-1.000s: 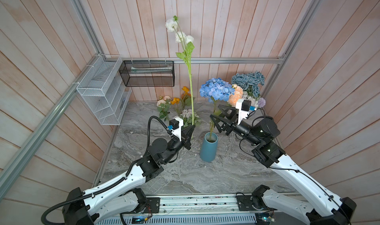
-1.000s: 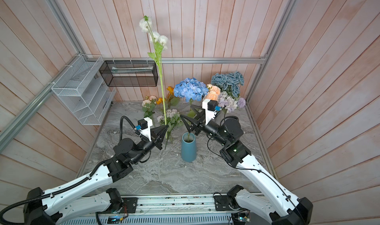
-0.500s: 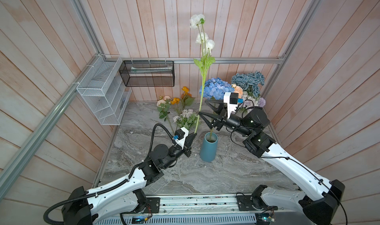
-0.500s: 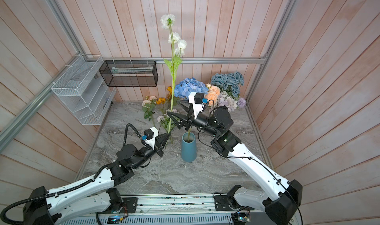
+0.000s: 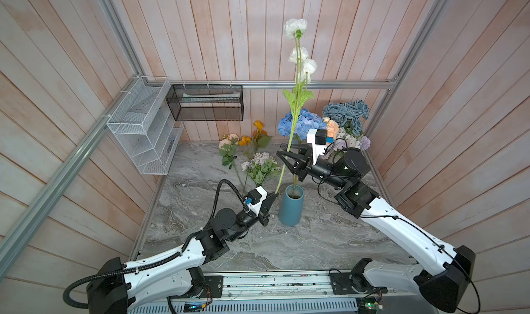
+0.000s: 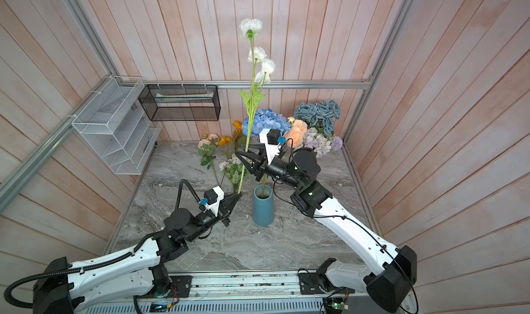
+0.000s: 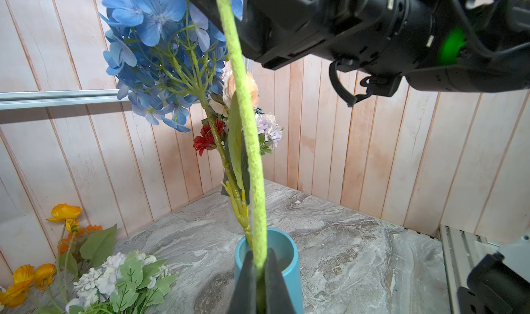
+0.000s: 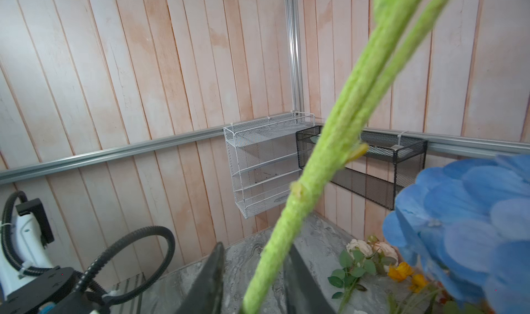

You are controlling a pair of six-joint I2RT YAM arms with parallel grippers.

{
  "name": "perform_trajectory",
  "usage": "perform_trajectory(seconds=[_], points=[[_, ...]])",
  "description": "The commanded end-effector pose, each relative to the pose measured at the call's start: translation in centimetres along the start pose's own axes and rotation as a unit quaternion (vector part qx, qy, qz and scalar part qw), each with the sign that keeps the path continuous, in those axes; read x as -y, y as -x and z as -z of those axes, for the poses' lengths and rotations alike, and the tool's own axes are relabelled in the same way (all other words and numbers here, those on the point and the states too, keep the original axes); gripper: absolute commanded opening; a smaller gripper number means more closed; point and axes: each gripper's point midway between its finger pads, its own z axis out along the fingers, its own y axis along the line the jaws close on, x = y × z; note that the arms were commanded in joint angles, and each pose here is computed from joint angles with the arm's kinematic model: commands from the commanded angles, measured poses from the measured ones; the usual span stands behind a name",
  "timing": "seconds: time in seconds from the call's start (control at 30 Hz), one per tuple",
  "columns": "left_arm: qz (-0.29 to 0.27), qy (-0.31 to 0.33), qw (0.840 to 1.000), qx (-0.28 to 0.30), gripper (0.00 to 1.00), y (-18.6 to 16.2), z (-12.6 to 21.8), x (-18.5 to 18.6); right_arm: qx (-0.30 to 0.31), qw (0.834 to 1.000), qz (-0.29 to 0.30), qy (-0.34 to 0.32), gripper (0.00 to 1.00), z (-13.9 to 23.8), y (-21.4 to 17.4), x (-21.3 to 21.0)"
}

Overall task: Arrange the flowers into the vase
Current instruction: 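Hold the white flower with left gripper while right gripper grasps its upper stem, then lower the white flower into the teal vase with right gripper while left gripper withdraws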

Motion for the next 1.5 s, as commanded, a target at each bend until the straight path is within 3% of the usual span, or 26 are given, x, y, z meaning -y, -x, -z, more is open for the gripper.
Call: perform_trajectory(seconds=[0.0,0.07,0.17,0.2,0.3,0.33,0.37,0.53,0.7,1.1,1.47], points=[[-0.006,0.002,1.000,0.020,0.00,1.0,0.1,0.0,0.028,0.999,0.013,0.008,0.10,0.4,2.0,-0.9],[-0.003,0.001,1.000,0.019,0.00,0.9,0.1,0.0,0.029,0.999,0.015,0.010,0.00,0.5,2.1,-1.0],[0.003,0.001,1.000,0.019,0.02,1.0,0.1,0.0,0.029,0.999,0.015,0.011,0.00,0.6,2.2,-1.1],[0.004,0.001,1.000,0.020,0.13,1.1,0.1,0.0,0.029,0.999,0.016,0.011,0.00,0.6,2.1,-1.1],[0.021,0.013,0.999,0.028,0.75,1.7,0.3,-0.5,0.029,0.999,0.017,0.009,0.00,0.8,2.1,-1.1],[0.027,0.020,0.999,0.030,0.91,2.0,0.4,-0.8,0.030,0.999,0.019,0.005,0.00,0.9,2.2,-1.1],[0.032,0.026,0.999,0.032,0.99,2.2,0.5,-1.0,0.029,0.999,0.020,0.002,0.00,1.0,2.0,-1.0],[0.055,0.037,0.997,0.039,1.00,3.0,0.9,-1.8,0.024,0.999,0.036,-0.020,0.00,1.4,2.1,-0.5],[0.095,0.077,0.992,0.043,1.00,2.7,1.8,-5.7,0.020,0.997,0.060,-0.043,0.00,2.1,2.7,-0.3],[0.233,0.171,0.957,0.032,1.00,-1.8,4.8,-13.3,0.009,0.986,0.110,-0.122,0.00,4.2,3.5,1.4],[0.265,0.179,0.947,0.013,1.00,-3.6,4.4,-14.3,-0.024,0.982,0.095,-0.163,0.00,5.2,-0.1,3.2]])
